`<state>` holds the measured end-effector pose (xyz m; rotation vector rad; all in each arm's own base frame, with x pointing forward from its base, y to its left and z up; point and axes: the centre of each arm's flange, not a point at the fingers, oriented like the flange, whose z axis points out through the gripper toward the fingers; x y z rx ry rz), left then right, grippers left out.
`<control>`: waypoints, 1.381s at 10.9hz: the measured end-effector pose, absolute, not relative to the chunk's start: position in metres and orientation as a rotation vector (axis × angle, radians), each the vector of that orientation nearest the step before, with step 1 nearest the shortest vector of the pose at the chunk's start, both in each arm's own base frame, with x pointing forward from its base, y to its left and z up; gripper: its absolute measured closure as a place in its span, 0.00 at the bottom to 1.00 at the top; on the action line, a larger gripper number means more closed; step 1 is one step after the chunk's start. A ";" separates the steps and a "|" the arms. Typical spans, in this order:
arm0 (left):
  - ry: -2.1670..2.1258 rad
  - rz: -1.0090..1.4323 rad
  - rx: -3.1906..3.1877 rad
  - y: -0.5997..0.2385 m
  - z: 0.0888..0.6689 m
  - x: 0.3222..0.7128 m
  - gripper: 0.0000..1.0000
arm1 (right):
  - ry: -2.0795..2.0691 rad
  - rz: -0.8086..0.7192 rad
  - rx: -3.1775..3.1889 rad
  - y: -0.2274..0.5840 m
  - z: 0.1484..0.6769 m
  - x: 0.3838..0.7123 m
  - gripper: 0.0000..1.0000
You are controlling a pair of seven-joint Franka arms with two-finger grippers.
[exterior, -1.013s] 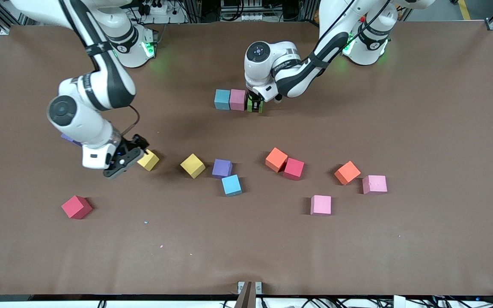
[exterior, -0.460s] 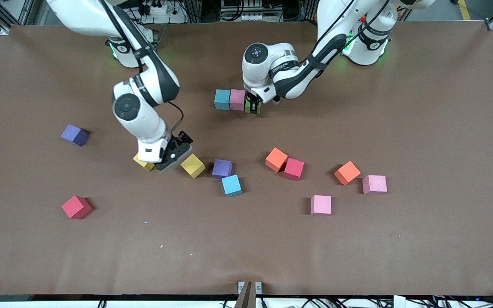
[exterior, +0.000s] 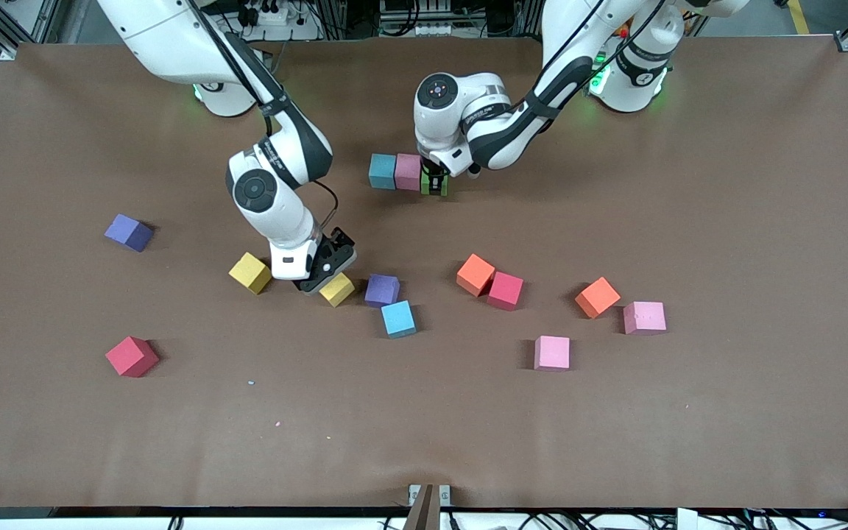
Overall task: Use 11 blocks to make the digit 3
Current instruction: 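Reach and grasp the yellow block near the purple block with the right gripper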
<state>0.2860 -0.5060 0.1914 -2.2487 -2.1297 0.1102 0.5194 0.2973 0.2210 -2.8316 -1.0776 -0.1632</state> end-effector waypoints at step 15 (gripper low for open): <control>-2.112 0.102 -2.257 -0.512 0.187 0.278 0.34 | -1.271 -0.209 -2.820 0.306 0.209 0.538 0.00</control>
